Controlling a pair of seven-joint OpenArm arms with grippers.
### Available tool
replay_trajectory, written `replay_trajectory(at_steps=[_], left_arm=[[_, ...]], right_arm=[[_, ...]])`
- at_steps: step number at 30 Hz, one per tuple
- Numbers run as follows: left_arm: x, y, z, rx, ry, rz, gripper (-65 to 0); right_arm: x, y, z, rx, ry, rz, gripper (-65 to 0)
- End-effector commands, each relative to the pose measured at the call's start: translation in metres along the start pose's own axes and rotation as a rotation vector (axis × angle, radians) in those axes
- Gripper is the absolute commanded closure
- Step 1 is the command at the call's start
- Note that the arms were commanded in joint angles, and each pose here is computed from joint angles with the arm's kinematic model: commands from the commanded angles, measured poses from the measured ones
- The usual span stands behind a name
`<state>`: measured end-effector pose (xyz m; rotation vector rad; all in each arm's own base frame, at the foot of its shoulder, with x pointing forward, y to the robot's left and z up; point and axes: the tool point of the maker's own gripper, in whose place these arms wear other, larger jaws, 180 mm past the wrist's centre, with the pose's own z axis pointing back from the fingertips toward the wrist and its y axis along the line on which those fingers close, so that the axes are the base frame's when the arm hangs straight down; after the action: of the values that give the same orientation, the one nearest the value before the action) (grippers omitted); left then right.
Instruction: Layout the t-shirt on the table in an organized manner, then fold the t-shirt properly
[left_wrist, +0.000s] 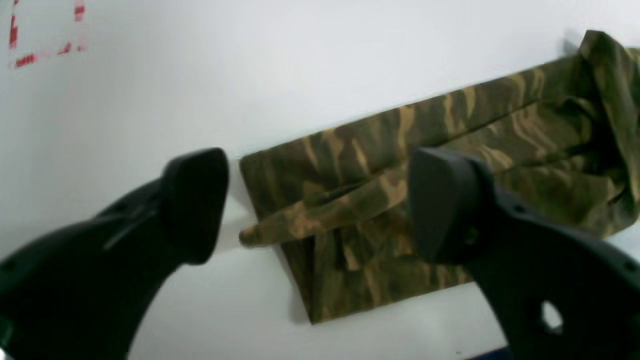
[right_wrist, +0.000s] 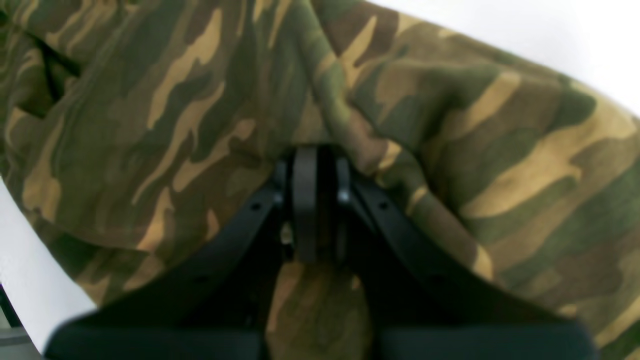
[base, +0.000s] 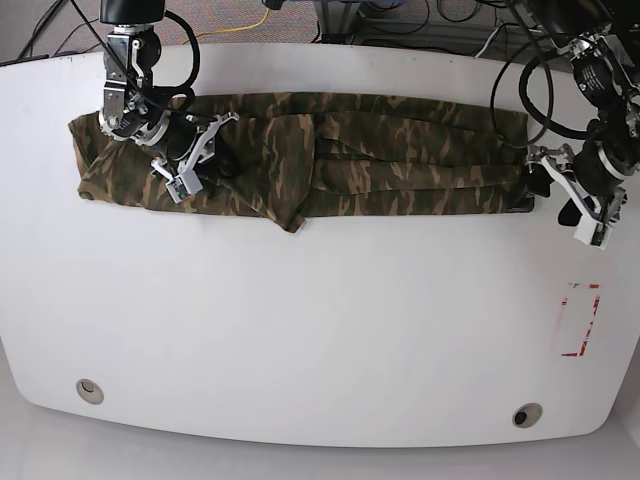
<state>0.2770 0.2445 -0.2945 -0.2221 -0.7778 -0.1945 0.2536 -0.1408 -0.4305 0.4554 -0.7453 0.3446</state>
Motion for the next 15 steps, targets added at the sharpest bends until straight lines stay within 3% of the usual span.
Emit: replay_trajectory(at_steps=[1,8,15], left_arm=[[0.001,0.015,0.003,0.008,-0.011,0.053,-55.3],[-0.04,0.049,-0.006,-0.071,-0.03,0.371,-55.4],[-0.067,0.071,-0.01,-0.074,0.04,0.459,-55.6]], right_arm=[[-0.021,-0.009,0.003,-0.038,0.102,0.021,-4.9],[-0.021,-0.01,0.004,-0.04,0.103,0.023,-4.9],[-0.02,-0.01,0.004,-0.04,0.102,0.024,-4.9]])
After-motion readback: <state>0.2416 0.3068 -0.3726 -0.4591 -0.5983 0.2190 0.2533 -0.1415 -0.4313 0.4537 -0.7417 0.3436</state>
